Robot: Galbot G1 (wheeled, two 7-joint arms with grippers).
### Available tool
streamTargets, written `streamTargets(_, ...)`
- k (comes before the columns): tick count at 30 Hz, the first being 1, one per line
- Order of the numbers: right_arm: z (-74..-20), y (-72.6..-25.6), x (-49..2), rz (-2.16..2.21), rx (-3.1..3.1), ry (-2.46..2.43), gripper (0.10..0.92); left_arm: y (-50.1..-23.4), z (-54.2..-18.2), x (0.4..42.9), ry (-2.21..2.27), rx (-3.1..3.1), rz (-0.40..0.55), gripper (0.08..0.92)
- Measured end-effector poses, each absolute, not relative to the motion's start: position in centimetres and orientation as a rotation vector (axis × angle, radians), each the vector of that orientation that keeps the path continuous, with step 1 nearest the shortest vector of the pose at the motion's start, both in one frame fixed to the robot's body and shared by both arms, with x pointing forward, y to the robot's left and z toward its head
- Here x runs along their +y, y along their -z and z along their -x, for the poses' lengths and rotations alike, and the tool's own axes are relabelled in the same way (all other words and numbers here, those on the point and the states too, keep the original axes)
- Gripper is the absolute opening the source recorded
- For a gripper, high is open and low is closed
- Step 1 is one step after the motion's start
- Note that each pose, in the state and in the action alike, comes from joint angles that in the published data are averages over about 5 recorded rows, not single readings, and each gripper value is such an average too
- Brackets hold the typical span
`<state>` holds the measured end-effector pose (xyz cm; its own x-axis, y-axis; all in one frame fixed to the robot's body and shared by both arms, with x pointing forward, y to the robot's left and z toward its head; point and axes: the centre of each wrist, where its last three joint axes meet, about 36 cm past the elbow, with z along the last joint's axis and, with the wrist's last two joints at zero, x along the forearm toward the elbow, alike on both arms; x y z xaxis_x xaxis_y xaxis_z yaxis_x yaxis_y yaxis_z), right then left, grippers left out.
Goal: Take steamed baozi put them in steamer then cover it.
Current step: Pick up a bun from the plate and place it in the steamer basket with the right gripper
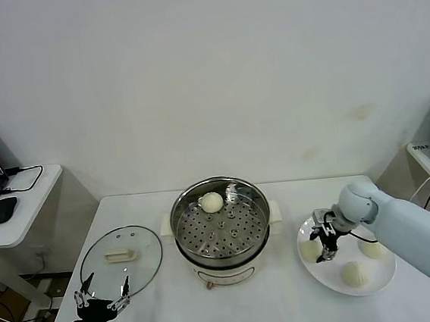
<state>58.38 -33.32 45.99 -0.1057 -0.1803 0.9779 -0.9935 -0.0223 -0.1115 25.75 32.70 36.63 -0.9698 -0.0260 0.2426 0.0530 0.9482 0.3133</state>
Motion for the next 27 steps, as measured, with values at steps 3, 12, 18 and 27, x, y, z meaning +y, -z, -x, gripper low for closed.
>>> streamTargets(3,-58.5,-46.7,-33.5,-1.309,-1.416,-1.224,0.621,-36.6,-25.8,32.6,0.468,-2.858,0.023,0.823)
streamTargets(12,-59.0,-52.0,-34.7,-1.306,-1.413,-1.246,0.619,-36.9,-26.1,32.4,0.464,-2.877,0.02,0.823)
streamTargets(18,-60.3,-57.8,-34.4,-1.309,-1.455,-1.275,0.619,-37.4,-26.2,32.2,0.468,-2.892,0.027,0.823)
streamTargets(27,-62.3,-66.0,-29.9,-1.385,-1.514,-1.309,0.619,-38.1,-26.0,31.4,0.459,-2.912,0.037,0.823)
